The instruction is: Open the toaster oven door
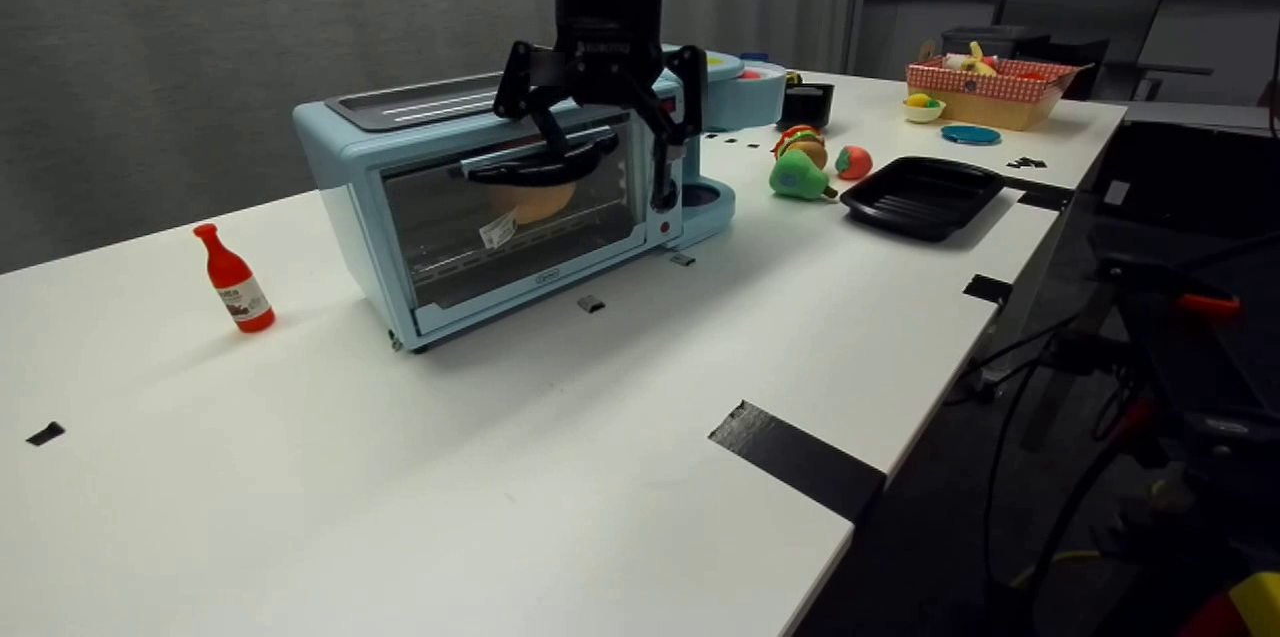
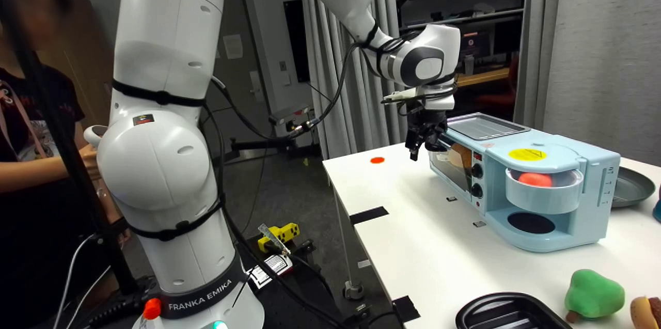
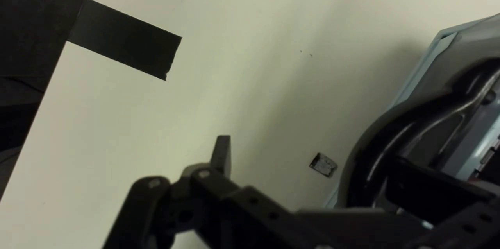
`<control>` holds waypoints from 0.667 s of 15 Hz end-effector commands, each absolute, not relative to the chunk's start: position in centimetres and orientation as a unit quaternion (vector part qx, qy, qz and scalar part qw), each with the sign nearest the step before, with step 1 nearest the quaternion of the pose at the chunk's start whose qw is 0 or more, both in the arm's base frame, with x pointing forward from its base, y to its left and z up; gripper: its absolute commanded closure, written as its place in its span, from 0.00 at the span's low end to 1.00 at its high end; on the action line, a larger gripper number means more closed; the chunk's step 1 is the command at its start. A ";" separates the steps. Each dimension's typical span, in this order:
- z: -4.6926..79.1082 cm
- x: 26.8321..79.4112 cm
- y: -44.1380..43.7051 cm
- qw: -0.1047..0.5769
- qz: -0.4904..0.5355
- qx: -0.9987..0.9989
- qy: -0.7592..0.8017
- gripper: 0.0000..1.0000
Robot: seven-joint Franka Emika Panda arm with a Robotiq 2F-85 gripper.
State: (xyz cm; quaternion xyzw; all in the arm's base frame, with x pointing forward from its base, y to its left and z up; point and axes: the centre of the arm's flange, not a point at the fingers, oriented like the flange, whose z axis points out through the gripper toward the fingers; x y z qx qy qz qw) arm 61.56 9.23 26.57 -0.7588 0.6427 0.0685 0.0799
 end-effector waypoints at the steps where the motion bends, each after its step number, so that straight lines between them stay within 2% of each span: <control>1: 25.6 63.3 8.1 0.076 0.096 -0.752 0.648 0.00; 10: 25.4 64.0 6.8 0.075 0.111 -0.742 0.657 0.00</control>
